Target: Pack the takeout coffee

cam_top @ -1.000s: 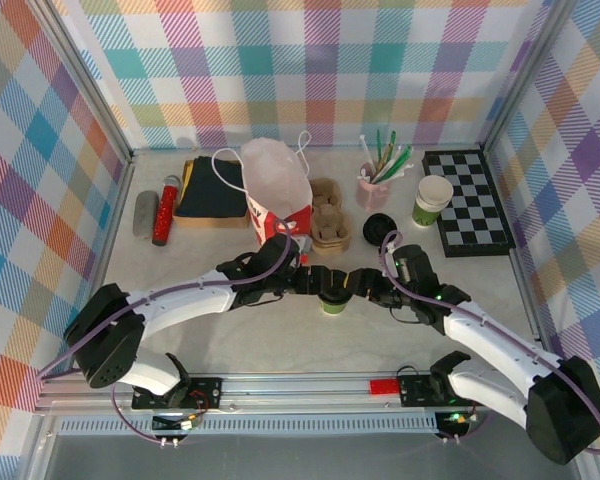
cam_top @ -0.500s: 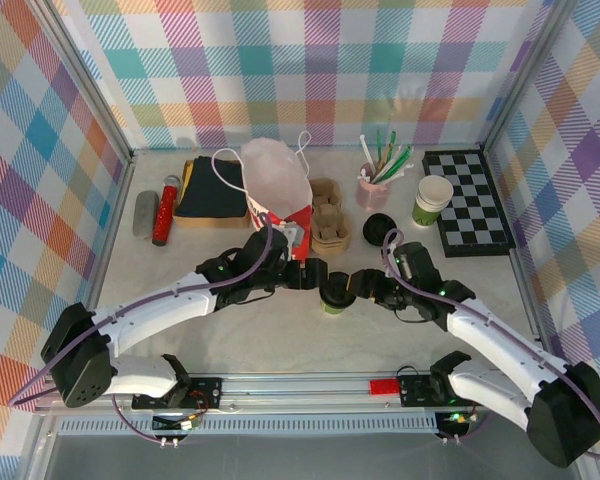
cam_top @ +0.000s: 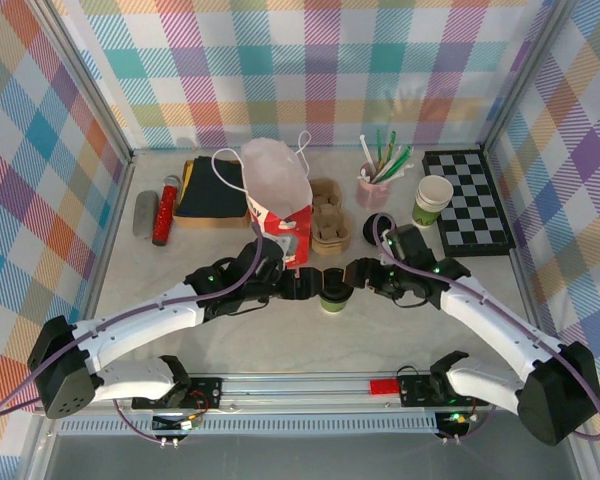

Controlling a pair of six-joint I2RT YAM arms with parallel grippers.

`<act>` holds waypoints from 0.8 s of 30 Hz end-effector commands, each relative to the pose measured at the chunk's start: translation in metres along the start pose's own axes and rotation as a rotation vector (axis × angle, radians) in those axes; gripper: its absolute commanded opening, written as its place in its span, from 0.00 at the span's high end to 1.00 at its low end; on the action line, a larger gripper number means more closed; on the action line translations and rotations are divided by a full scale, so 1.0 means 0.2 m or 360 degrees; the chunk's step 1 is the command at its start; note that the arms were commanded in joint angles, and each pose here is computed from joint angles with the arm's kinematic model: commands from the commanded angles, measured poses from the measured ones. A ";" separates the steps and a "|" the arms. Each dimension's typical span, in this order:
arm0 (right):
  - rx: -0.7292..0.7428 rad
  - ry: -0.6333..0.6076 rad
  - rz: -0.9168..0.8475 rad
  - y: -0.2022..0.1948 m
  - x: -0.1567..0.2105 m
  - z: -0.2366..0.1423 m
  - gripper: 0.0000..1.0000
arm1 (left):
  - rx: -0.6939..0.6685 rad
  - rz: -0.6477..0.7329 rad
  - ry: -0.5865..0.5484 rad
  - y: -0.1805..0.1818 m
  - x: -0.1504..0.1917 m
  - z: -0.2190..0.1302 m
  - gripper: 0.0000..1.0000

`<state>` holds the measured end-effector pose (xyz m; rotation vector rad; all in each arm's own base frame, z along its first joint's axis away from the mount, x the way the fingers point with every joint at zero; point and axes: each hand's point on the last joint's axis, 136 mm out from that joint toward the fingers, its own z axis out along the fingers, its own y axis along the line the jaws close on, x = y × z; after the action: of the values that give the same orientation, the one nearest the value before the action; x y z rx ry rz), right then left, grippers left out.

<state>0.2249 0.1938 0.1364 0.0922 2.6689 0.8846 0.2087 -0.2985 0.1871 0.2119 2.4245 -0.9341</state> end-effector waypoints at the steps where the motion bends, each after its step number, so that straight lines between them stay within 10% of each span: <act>1: -0.0048 -0.0017 -0.0066 0.07 -0.07 -0.05 0.26 | -0.0051 -0.0038 0.0005 0.03 0.04 -0.02 0.20; 24: -0.0132 0.0089 -0.0140 0.08 -0.11 0.01 0.26 | -0.0141 -0.0320 -0.0045 0.05 0.18 0.19 0.22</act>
<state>0.2501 0.2015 0.1560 -0.0265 2.6546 0.9466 0.1925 -0.3144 0.1325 -0.0251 2.5311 -0.8735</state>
